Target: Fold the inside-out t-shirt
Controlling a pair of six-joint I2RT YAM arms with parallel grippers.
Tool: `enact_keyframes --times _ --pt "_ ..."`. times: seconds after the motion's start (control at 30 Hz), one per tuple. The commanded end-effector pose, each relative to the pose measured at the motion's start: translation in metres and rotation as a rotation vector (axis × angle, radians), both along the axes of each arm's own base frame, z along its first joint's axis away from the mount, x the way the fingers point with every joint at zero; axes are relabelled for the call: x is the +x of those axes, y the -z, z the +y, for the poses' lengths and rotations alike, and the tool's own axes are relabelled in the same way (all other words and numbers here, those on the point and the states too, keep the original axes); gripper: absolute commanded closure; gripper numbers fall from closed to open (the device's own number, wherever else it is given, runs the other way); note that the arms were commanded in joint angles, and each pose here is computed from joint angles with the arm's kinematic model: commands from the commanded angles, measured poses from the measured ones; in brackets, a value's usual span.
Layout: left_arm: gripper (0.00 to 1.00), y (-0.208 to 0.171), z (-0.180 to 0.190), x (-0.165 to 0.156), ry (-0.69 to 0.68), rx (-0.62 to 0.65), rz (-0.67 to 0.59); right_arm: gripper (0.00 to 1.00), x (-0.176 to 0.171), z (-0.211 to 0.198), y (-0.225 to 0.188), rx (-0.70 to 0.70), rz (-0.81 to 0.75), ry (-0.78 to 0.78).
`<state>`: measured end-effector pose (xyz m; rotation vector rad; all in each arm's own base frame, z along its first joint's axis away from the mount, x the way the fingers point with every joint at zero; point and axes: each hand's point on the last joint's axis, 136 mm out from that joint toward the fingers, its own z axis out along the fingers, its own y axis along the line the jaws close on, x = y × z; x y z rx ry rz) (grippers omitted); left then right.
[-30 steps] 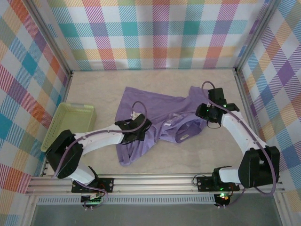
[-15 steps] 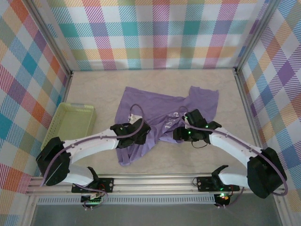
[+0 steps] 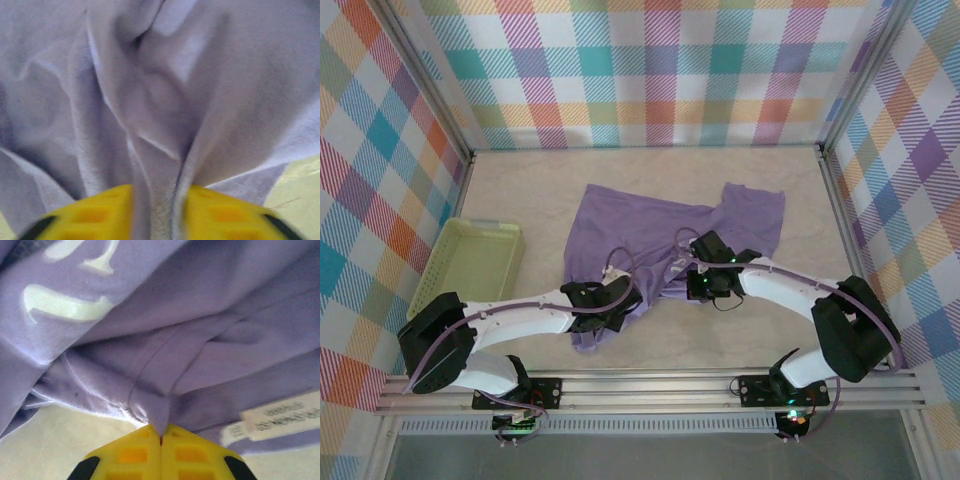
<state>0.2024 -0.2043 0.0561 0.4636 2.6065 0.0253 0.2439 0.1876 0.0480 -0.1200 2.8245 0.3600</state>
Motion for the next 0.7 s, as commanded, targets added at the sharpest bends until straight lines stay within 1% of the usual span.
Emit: enact_keyframes --times 0.0,0.03,0.13,0.23,0.37,0.47,0.53,0.67 --pt "0.86 0.000 0.030 0.011 -0.119 0.048 -0.025 1.00 0.012 -0.058 -0.029 -0.217 -0.104 0.156" --pt "0.90 -0.001 0.036 0.014 -0.150 0.047 -0.035 1.00 0.012 -0.071 -0.036 -0.231 -0.121 0.191" --pt "1.00 -0.007 0.052 0.022 -0.239 0.044 -0.059 1.00 0.012 -0.100 -0.063 -0.206 -0.184 0.286" --pt "1.00 -0.014 0.066 0.028 -0.311 0.056 -0.091 1.00 0.009 -0.122 -0.092 -0.174 -0.255 0.346" --pt "1.00 -0.032 0.087 0.036 -0.396 0.097 -0.163 1.00 0.005 -0.131 -0.128 -0.141 -0.349 0.345" --pt "1.00 -0.040 0.095 0.040 -0.431 0.110 -0.187 1.00 0.003 -0.134 -0.139 -0.144 -0.364 0.346" --pt "1.00 -0.039 0.098 0.042 -0.447 0.123 -0.188 1.00 0.002 -0.140 -0.139 -0.171 -0.358 0.368" --pt "1.00 -0.039 0.116 0.042 -0.523 0.193 -0.198 1.00 -0.003 -0.173 -0.144 -0.253 -0.359 0.507"
